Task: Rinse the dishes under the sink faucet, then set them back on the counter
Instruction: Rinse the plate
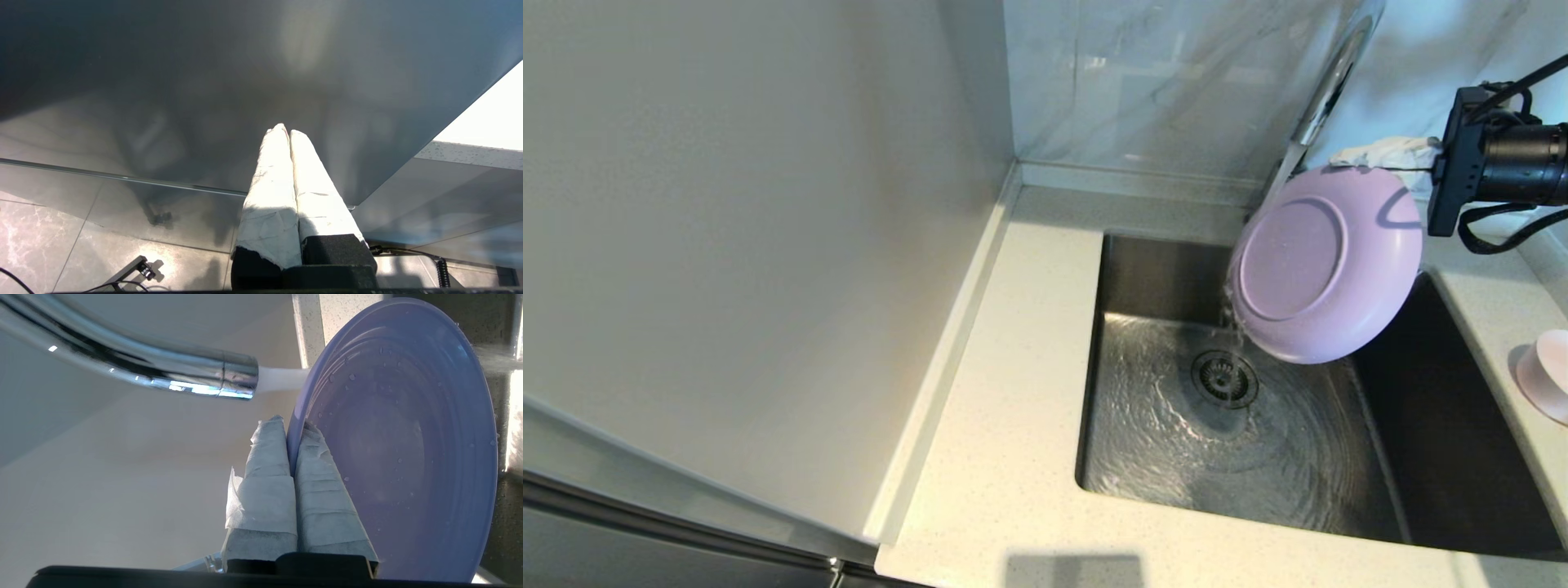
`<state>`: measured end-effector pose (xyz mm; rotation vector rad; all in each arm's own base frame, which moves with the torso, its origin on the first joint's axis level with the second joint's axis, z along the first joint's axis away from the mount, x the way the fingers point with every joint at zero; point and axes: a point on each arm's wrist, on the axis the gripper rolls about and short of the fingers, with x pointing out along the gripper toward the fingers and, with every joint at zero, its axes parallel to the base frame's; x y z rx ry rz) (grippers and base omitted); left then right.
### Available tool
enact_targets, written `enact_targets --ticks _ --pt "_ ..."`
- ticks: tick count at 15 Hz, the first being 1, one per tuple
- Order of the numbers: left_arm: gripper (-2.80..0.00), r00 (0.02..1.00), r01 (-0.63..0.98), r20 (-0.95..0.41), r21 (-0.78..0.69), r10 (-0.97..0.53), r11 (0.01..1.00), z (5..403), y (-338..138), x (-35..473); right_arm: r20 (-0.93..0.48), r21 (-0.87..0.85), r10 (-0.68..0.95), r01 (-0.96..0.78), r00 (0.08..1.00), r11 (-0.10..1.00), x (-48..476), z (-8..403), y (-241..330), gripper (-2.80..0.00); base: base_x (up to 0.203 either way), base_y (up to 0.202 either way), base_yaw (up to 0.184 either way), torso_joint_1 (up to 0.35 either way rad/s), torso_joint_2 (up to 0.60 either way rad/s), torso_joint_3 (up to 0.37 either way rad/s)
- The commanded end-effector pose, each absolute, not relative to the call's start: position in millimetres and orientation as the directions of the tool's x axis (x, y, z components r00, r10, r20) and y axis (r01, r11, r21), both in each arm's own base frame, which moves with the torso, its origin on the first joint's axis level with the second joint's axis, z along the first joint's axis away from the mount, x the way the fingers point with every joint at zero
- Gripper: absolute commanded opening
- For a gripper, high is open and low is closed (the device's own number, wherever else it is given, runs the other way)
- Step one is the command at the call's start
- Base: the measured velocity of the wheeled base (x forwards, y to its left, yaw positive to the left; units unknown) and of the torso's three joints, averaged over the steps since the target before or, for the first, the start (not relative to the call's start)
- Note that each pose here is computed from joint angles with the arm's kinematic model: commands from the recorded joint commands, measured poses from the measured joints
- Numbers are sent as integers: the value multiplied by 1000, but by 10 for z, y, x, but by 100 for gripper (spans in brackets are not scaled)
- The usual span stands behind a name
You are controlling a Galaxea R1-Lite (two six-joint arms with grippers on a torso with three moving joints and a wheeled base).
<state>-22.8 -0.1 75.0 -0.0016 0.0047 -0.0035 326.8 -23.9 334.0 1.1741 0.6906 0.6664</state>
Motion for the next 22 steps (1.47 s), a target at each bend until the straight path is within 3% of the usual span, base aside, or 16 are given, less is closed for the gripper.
enact_targets --ticks 1,22 --pt "-280 1000 3 -5 -2 -3 1000 750 -1 -228 -133 964 783 -104 608 244 3367 3319 -209 -280 0 0 0 0 0 0" --pt "-280 1000 3 -5 -2 -3 1000 750 -1 -228 -114 956 809 -156 577 247 3975 3180 -71 -280 0 0 0 0 0 0"
